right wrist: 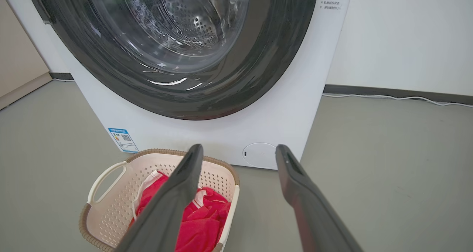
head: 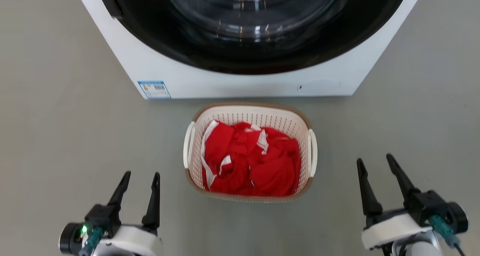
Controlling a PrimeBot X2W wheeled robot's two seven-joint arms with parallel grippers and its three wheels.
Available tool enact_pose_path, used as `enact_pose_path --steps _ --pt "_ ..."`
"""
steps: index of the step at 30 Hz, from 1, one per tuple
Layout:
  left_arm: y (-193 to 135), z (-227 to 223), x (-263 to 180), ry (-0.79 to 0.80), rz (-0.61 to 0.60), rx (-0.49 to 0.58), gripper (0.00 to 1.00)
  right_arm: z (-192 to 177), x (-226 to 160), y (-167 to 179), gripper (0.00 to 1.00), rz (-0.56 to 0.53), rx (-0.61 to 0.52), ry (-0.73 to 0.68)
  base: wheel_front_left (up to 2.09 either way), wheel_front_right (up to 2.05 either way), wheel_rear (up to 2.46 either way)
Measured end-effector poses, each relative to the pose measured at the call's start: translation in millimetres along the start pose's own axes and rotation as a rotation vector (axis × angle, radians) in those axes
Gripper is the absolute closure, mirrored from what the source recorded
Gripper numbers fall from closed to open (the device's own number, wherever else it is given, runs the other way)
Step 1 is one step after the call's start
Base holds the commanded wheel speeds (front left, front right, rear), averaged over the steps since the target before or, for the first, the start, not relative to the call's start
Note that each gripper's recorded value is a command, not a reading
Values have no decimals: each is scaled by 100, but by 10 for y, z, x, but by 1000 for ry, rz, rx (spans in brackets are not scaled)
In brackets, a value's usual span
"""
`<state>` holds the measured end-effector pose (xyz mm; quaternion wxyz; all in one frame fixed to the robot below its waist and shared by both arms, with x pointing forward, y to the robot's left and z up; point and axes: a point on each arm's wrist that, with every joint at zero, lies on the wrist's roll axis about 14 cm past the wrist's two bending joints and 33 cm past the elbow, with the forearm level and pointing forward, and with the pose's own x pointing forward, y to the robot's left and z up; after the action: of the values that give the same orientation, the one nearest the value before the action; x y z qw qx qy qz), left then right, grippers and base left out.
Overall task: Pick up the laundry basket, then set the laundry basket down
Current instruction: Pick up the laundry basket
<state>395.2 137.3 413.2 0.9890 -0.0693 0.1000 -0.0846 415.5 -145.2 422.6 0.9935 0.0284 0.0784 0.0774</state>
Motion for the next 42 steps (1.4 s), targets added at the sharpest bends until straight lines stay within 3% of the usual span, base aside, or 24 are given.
enact_pose_path --steps 23,42 --pt "37 -577 933 113 -60 -23 0 -817 883 61 0 62 23 162 0 0 0" --pt "18 -1254 1316 262 -123 -9 0 -1674 1125 57 0 72 66 362 0 0 0"
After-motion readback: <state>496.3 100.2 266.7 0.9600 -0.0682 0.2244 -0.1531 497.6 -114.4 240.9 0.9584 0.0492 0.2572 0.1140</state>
